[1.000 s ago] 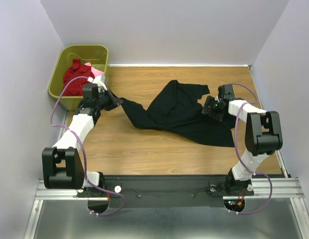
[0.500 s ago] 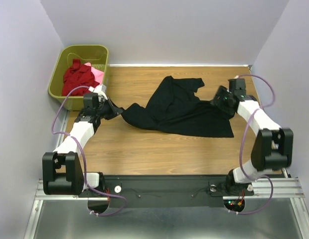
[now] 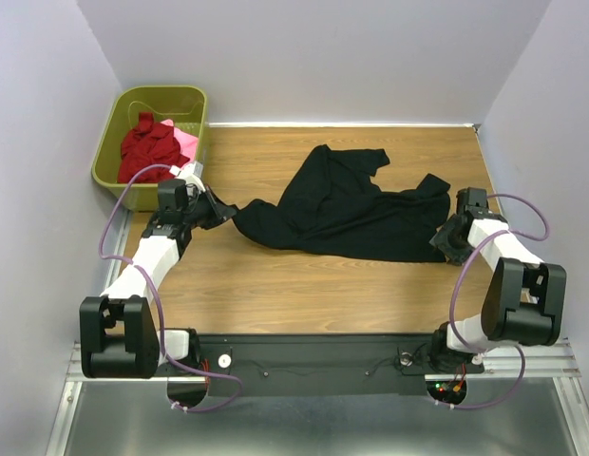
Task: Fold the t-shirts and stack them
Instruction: Flatten the tshirt out
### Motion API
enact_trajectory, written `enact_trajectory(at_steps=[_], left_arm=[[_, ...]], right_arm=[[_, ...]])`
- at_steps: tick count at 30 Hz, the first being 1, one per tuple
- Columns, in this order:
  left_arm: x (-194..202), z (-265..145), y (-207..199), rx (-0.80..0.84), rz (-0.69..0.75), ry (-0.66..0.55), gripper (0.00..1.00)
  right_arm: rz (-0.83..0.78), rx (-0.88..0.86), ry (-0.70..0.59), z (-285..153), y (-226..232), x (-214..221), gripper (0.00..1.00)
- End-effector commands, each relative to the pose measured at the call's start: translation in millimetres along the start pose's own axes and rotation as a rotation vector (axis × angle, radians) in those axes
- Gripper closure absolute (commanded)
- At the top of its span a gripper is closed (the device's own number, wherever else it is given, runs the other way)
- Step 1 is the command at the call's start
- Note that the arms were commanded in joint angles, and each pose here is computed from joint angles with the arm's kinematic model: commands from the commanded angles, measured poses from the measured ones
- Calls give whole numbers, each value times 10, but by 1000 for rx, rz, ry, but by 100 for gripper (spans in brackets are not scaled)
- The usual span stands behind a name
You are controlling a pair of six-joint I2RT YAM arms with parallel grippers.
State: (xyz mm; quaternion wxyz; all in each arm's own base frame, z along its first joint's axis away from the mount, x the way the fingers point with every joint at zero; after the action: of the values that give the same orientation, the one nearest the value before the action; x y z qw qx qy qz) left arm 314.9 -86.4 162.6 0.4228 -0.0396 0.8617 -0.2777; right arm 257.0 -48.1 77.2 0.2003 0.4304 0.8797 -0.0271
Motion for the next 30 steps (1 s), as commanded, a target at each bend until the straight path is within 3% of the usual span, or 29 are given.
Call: enact_trajectory(at_steps=[1, 24, 30], left_arm=[[-125, -51, -74, 44, 41, -52, 100], [-110, -46, -28, 33, 34, -49, 100], [-96, -31, -16, 32, 34, -42, 100]], right_arm=[[36, 6, -21, 43, 27, -39, 44], [30, 70, -41, 348, -97, 50, 47], [23, 70, -31, 398, -77, 50, 55]])
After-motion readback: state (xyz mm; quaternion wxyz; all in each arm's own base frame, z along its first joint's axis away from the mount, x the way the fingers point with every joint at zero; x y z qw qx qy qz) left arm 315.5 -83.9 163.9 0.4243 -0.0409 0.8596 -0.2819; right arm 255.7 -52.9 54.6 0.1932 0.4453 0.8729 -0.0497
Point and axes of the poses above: each gripper's point midway between its finger pads, its own z axis out along the fingers, its own y axis along the line the jaws close on, x = y × z, the point moved 4 cm from there along -z, back along the fingers, and after that the axes turned 7 degrees about z, right-handed, at the moved point
